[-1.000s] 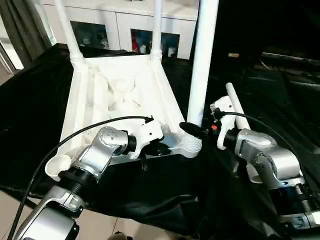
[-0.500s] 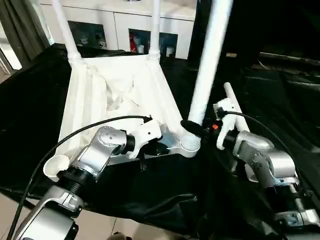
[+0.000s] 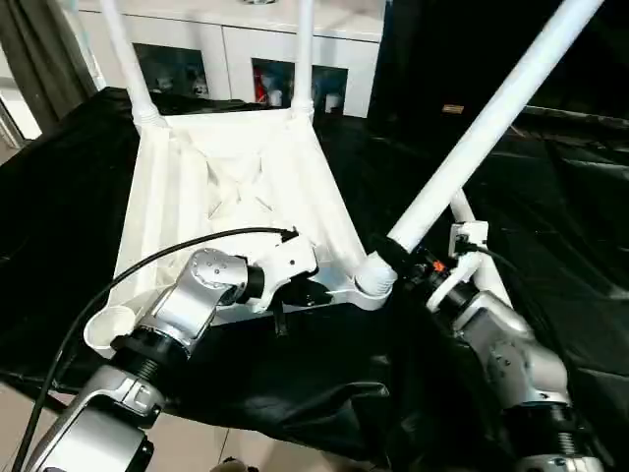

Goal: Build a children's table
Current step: Insert table leg to table base

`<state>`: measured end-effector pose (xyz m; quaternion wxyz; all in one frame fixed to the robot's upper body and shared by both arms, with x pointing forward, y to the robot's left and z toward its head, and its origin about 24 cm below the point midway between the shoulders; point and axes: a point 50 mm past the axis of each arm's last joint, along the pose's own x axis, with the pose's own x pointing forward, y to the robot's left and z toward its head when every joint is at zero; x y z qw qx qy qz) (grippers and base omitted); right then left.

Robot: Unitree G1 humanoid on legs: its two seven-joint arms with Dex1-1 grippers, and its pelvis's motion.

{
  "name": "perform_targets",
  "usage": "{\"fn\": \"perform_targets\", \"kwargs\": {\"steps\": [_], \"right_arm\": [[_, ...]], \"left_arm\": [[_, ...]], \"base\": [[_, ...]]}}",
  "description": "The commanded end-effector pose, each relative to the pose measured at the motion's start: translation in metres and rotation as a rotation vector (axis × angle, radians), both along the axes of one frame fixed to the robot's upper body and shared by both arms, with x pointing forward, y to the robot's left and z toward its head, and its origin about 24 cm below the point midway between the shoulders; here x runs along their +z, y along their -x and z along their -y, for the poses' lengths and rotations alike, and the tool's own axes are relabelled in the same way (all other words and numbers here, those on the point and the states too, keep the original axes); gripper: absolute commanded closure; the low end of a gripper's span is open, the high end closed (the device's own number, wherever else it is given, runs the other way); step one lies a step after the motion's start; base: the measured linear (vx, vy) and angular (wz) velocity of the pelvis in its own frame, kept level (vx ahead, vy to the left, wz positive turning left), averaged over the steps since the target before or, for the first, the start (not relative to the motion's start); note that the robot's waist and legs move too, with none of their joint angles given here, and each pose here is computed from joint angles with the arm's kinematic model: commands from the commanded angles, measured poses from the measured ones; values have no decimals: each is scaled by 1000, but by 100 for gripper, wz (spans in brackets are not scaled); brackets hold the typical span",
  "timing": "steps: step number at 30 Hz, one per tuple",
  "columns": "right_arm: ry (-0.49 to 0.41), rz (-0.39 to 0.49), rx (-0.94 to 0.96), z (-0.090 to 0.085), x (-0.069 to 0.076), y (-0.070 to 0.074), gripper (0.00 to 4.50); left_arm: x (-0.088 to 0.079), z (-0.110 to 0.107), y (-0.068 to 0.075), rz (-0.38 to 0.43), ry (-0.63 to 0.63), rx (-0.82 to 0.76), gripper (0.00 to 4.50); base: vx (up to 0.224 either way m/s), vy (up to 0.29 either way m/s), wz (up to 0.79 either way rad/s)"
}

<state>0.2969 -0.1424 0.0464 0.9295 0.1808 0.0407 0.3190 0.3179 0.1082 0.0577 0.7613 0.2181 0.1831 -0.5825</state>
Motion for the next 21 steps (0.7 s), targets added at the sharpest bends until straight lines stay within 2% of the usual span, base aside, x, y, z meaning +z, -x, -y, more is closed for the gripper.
{"fn": "perform_targets", "kwargs": {"steps": [1,6,12,17,21], "right_arm": [[159,-100,-15,0,-35,12,264],[239,-23,14,-5,-35,15,264],[289,44,66,-9,-34,16,264],[331,60,150,-12,-34,16,264],[291,6,237,-11,-31,13,264]], "left_arm": [[10,-2,-6,41,4,7,450],[10,-3,-7,46,0,11,450],[11,-3,-8,51,-2,16,450],[11,-3,-7,51,0,7,450],[13,-3,-4,44,16,-39,450]], "base": [[0,0,0],[0,0,0],[0,0,0],[0,0,0],[0,0,0]]}}
